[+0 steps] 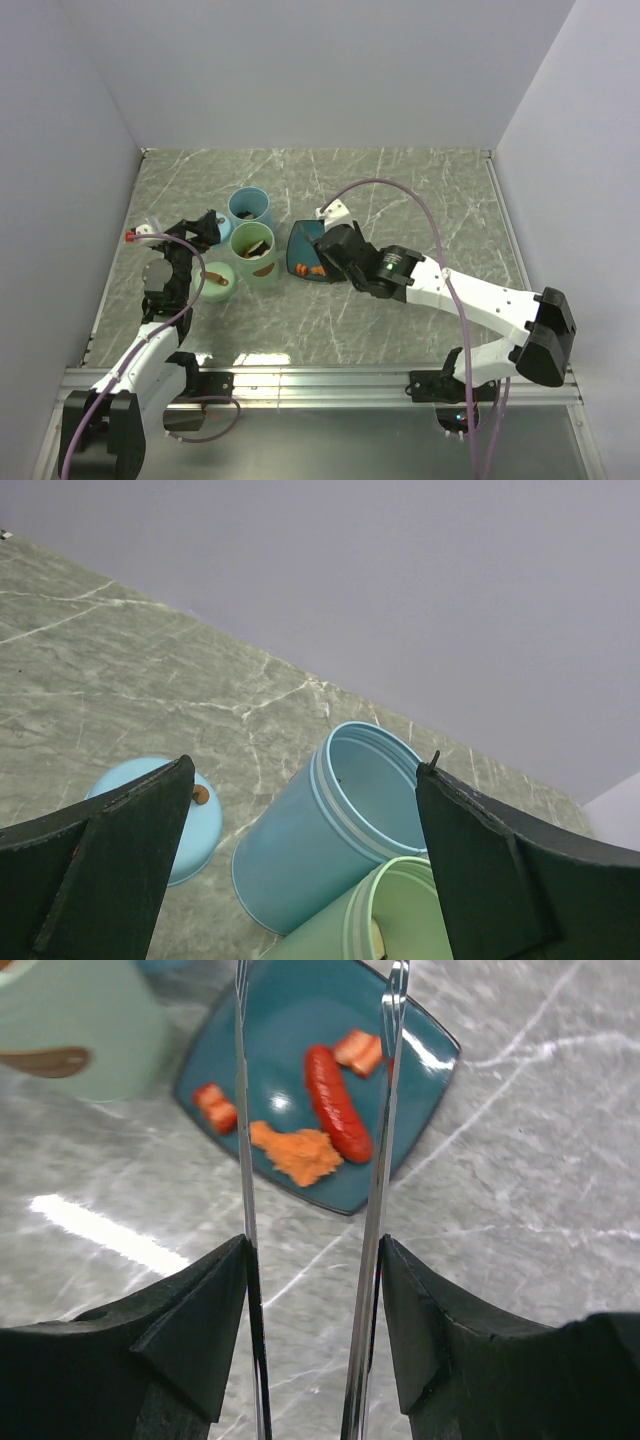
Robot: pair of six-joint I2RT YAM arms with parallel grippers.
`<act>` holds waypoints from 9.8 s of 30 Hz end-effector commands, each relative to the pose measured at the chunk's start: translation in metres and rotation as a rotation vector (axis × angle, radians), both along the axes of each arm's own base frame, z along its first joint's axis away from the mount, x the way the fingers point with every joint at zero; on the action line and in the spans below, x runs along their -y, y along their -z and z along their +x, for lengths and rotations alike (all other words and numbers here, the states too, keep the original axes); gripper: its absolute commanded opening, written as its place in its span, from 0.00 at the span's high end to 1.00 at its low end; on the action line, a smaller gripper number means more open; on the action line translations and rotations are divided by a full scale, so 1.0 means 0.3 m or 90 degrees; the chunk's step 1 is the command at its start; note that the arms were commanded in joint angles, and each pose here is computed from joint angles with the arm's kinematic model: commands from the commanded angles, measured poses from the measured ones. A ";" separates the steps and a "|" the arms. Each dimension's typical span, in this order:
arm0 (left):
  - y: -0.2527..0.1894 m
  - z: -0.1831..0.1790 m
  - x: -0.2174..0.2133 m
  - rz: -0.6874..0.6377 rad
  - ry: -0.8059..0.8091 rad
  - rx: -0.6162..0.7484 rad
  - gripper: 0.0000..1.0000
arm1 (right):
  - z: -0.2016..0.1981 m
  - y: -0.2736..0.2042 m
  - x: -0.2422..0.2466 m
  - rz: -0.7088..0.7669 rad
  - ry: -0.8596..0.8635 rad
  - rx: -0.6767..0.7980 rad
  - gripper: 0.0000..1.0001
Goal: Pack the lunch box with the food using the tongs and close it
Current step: Pick up the food using the clamp, then place the food into the lunch box, then pick up the food using the clamp, then place the food into the lunch box, then pick up the food using the clamp
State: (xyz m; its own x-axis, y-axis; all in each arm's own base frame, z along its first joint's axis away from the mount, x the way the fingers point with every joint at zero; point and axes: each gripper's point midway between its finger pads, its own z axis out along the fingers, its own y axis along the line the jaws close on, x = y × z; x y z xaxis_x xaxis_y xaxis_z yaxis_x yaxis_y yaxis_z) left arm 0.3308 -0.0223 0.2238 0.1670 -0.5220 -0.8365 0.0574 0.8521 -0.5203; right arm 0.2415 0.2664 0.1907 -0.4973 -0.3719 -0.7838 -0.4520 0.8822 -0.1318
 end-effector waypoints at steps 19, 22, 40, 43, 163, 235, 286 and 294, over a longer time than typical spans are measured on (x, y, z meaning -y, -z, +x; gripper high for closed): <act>-0.060 -0.002 -0.006 -0.004 -0.004 0.035 0.01 | 0.027 0.208 0.046 -0.061 0.016 -0.112 0.44; -0.063 -0.003 -0.006 -0.004 -0.004 0.037 0.00 | 0.026 0.202 0.050 -0.063 0.016 -0.112 0.45; -0.059 -0.005 -0.008 -0.007 -0.006 0.035 0.01 | 0.106 0.143 0.039 -0.055 0.024 -0.074 0.74; -0.063 -0.006 -0.008 -0.006 -0.006 0.038 0.01 | 0.137 0.061 0.029 -0.022 0.029 -0.033 0.74; -0.063 -0.005 -0.009 -0.006 -0.006 0.038 0.00 | 0.098 0.276 0.057 -0.025 0.132 -0.110 0.48; -0.060 -0.002 -0.009 -0.006 -0.006 0.035 0.01 | -0.098 -0.140 -0.282 0.090 -0.198 -0.015 0.55; -0.059 0.000 -0.005 -0.006 -0.002 0.035 0.01 | -0.166 0.088 -0.060 0.076 -0.073 -0.071 0.52; -0.062 -0.003 -0.006 -0.006 -0.003 0.036 0.00 | -0.150 0.118 -0.102 0.059 -0.103 -0.082 0.51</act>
